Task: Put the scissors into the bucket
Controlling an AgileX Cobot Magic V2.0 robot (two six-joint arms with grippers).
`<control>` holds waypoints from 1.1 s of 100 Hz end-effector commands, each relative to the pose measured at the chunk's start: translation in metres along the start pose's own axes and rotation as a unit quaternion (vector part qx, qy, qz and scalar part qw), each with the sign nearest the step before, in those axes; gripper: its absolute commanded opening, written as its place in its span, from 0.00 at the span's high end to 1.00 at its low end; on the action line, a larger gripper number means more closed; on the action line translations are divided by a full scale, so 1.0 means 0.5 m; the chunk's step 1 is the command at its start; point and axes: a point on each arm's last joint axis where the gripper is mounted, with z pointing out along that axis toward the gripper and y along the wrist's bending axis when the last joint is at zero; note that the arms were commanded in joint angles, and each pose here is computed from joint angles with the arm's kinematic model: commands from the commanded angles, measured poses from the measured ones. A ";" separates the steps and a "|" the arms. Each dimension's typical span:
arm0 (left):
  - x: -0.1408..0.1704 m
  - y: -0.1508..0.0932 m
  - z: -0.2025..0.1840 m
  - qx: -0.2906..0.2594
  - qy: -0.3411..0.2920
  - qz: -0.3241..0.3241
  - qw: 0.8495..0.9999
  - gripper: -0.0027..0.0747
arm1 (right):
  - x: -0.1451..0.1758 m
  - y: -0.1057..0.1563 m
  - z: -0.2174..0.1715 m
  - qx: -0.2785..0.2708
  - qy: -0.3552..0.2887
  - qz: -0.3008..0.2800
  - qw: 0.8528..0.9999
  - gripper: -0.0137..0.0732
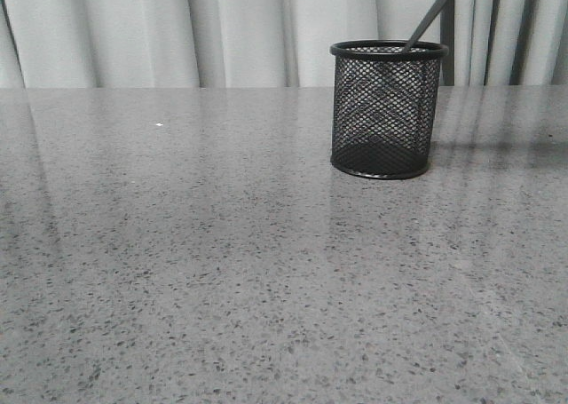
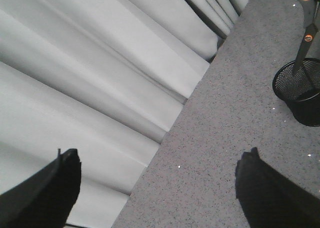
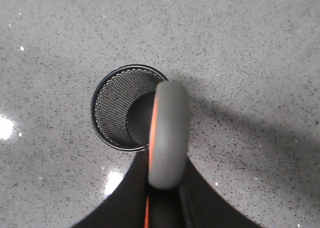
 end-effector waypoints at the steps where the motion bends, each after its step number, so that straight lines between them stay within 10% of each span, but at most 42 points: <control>1: -0.014 0.018 -0.022 -0.031 -0.040 -0.010 0.999 0.21 | -0.019 0.016 -0.019 -0.001 -0.043 -0.013 0.999 0.90; 63: -0.014 0.018 -0.022 -0.030 -0.040 -0.010 0.999 0.21 | -0.048 0.027 0.089 -0.019 0.034 -0.043 0.998 0.89; 110: -0.014 0.018 -0.022 -0.030 -0.040 -0.010 0.999 0.21 | -0.070 0.031 0.041 0.004 0.021 -0.066 0.998 0.47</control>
